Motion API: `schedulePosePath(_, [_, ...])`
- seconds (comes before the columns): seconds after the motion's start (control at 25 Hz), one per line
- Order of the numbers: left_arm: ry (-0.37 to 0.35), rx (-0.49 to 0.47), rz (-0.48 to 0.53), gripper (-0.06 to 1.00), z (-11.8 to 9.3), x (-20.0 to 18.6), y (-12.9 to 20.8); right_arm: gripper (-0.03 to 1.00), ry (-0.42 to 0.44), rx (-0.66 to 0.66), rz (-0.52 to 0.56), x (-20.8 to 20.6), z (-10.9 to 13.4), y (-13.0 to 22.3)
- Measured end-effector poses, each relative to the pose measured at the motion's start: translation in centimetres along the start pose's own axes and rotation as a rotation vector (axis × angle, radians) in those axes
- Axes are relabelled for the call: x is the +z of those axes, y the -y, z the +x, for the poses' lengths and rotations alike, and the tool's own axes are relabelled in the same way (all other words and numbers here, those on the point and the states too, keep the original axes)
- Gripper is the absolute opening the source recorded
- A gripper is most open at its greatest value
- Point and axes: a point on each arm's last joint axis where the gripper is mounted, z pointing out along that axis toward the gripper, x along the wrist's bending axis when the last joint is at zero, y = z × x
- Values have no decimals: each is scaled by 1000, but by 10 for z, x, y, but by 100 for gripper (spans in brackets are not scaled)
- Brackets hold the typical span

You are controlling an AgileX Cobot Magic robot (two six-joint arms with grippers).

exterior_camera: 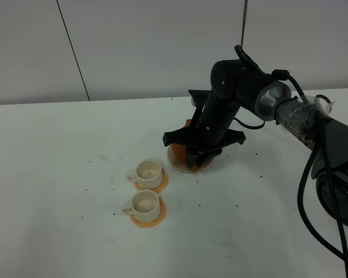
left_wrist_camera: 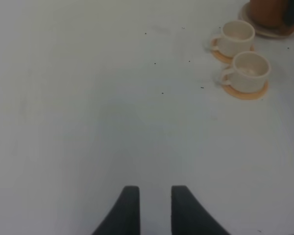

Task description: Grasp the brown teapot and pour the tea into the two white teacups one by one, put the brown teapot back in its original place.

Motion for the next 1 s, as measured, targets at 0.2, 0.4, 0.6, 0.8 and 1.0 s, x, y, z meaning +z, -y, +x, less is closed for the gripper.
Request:
schedulePosePath(0.2, [0, 0, 0, 23, 0, 0, 0, 14, -1, 0, -7, 0, 0, -1])
schedulePosePath(0.4, [0, 0, 0, 23, 0, 0, 0, 10, -7, -1, -23, 0, 1, -2])
schedulePosePath(0.6, [0, 0, 0, 23, 0, 0, 0, 10, 0, -9, -19, 0, 0, -2])
schedulePosePath(0.8, [0, 0, 0, 23, 0, 0, 0, 9, 8, -27, -10, 0, -1, -1])
schedulePosePath(1.0, [0, 0, 0, 23, 0, 0, 0, 9, 14, -52, -3, 0, -1, 0])
